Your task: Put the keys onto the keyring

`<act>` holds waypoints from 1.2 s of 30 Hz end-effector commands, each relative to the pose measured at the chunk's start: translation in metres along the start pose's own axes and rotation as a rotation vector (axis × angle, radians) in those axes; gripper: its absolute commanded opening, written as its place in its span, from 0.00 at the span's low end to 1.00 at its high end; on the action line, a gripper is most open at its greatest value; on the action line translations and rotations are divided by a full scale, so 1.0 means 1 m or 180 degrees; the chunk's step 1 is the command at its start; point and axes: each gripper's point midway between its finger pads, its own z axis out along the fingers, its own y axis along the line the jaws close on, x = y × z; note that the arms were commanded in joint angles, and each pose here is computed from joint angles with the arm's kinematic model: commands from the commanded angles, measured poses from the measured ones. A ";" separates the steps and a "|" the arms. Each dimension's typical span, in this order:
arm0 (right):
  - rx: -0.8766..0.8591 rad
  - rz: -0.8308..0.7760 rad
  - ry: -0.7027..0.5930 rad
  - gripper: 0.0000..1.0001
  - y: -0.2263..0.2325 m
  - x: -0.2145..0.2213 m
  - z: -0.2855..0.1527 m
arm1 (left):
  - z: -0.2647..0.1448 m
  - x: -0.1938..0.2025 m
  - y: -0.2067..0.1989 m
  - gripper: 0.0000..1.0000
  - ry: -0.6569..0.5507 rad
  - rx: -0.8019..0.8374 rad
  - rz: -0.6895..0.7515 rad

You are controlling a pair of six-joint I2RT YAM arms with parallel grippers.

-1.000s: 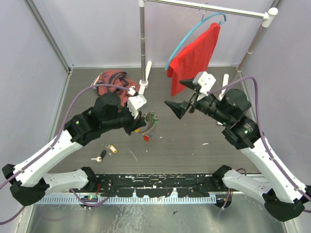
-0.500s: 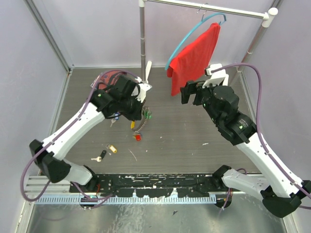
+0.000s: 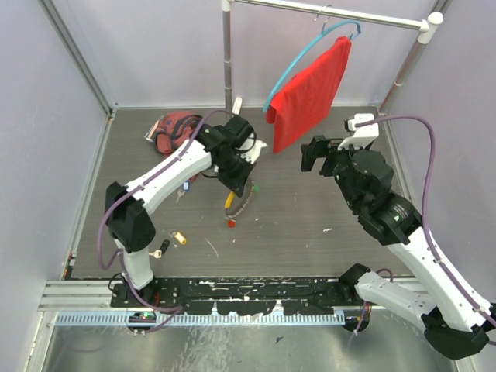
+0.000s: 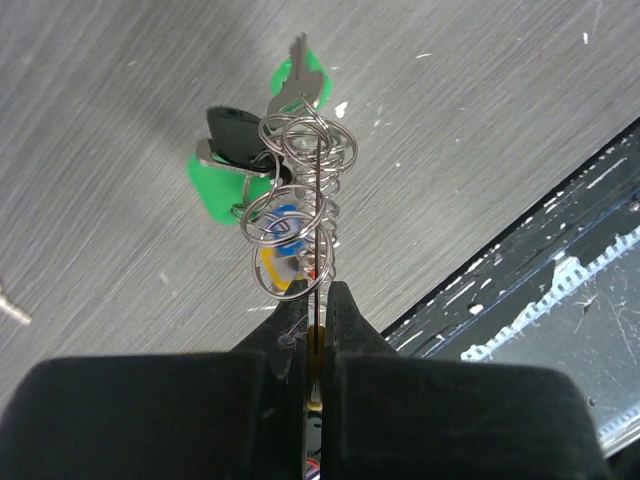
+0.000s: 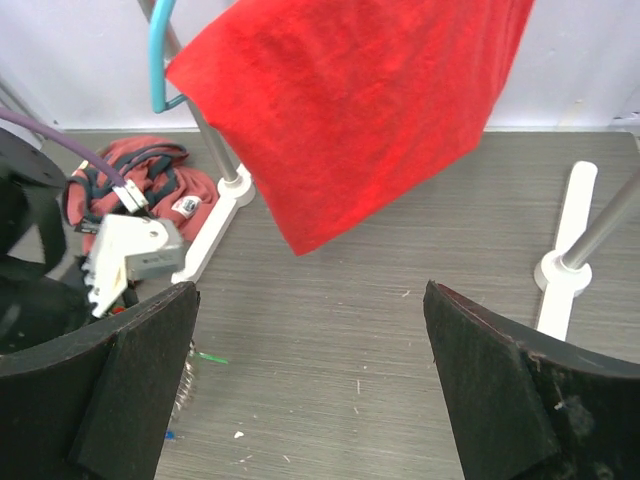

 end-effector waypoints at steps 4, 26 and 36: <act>0.0333 0.0190 -0.0251 1.00 -0.024 -0.015 -0.016 | 0.034 -0.017 -0.062 0.00 0.0071 0.0694 0.0194; 0.0133 0.0259 -0.0017 1.00 -0.006 0.004 -0.002 | 0.082 0.011 0.019 0.43 0.0058 0.0506 -0.0438; 0.0136 0.0056 -0.0037 1.00 -0.008 0.007 0.001 | 0.022 0.005 0.069 0.78 -0.0602 -0.0028 -0.0536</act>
